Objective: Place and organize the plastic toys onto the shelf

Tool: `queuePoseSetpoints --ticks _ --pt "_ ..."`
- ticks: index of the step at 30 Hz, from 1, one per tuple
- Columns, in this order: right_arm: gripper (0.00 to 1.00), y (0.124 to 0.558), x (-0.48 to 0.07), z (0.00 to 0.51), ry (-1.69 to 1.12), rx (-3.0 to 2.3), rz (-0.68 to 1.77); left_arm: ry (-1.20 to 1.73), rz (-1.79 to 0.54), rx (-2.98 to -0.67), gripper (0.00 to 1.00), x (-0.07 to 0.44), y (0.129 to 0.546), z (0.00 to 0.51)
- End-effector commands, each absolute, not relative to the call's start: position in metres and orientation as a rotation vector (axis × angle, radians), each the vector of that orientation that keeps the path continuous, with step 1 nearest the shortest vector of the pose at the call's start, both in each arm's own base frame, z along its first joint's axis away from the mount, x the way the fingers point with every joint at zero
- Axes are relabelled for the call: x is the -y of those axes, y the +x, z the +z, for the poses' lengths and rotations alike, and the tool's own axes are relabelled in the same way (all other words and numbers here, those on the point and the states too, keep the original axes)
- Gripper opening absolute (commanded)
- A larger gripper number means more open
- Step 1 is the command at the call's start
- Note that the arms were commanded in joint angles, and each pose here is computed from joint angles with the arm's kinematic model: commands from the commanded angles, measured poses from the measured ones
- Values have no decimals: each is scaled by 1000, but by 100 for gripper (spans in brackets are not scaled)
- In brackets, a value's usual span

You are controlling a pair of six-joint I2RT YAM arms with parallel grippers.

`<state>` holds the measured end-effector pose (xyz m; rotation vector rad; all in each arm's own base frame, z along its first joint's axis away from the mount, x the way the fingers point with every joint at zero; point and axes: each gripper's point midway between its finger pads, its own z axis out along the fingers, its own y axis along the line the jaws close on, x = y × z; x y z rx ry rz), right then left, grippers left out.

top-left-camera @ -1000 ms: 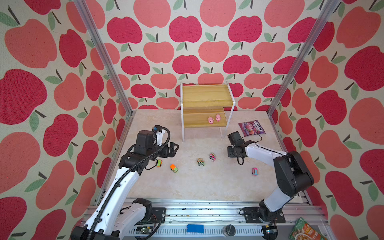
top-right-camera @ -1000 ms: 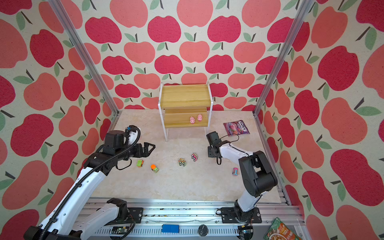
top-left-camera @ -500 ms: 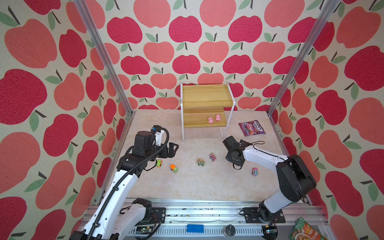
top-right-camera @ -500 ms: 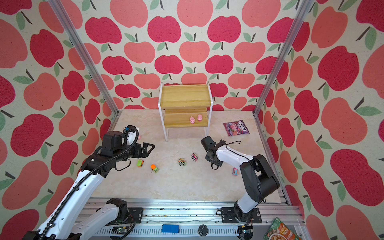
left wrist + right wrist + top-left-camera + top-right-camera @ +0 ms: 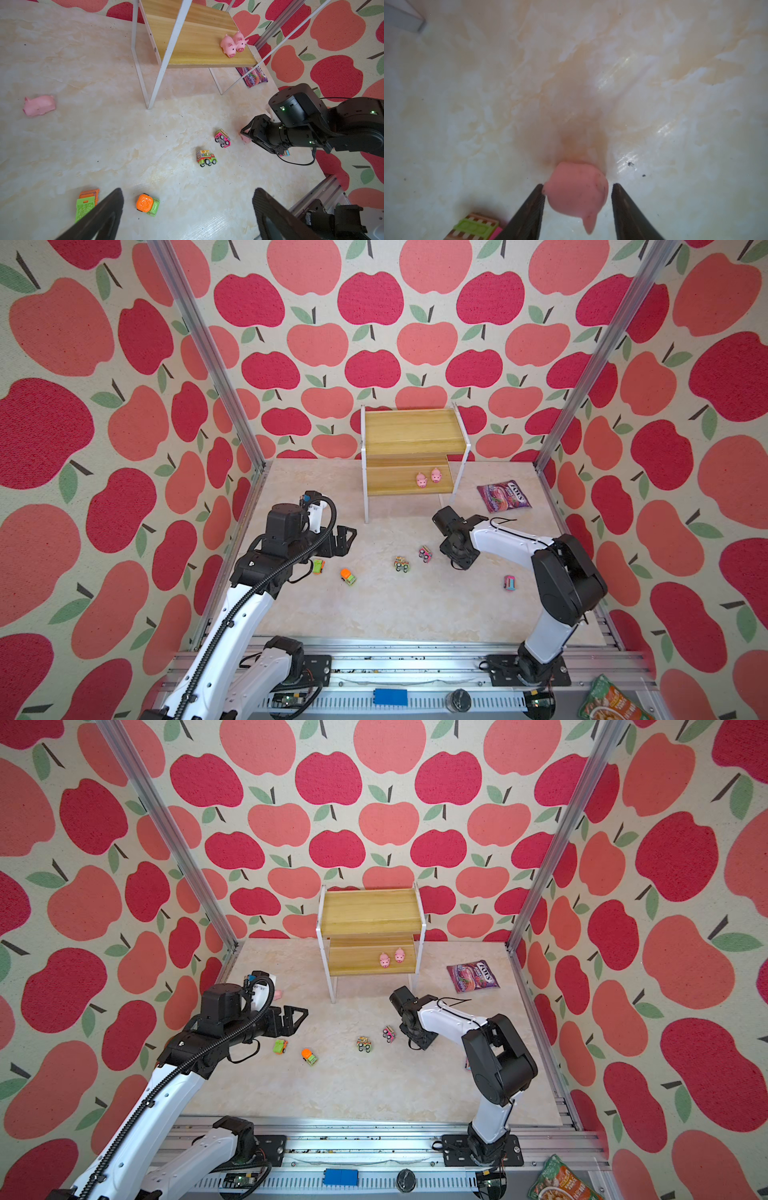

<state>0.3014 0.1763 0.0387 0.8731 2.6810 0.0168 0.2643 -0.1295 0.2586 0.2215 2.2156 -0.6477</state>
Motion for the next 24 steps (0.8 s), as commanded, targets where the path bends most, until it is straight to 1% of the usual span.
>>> queuePoseSetpoints --ticks 1,3,6,9,11,14,17,21,24 --pt "65 306 -192 52 685 -2689 133 237 -660 -2216 99 132 262 256" --pt "70 306 -202 58 531 -2673 236 239 -661 -2216 99 132 263 256" --pt "77 299 -194 75 330 -2625 230 238 -657 -2220 99 132 263 255" --pt "80 292 -184 87 139 -2563 213 243 -655 -2230 99 133 264 252" --pt "81 290 -186 89 -2 -2506 245 246 -659 -2239 99 134 265 249" --pt "79 287 -183 89 -124 -2481 226 250 -662 -2249 100 136 266 247" --pt "73 285 -178 82 -211 -2517 148 249 -657 -2259 100 136 267 243" --pt "64 288 -174 73 -262 -2548 65 246 -652 -2277 100 136 270 238" --pt "62 291 -169 65 -257 -2577 36 247 -654 -2283 100 136 270 236"
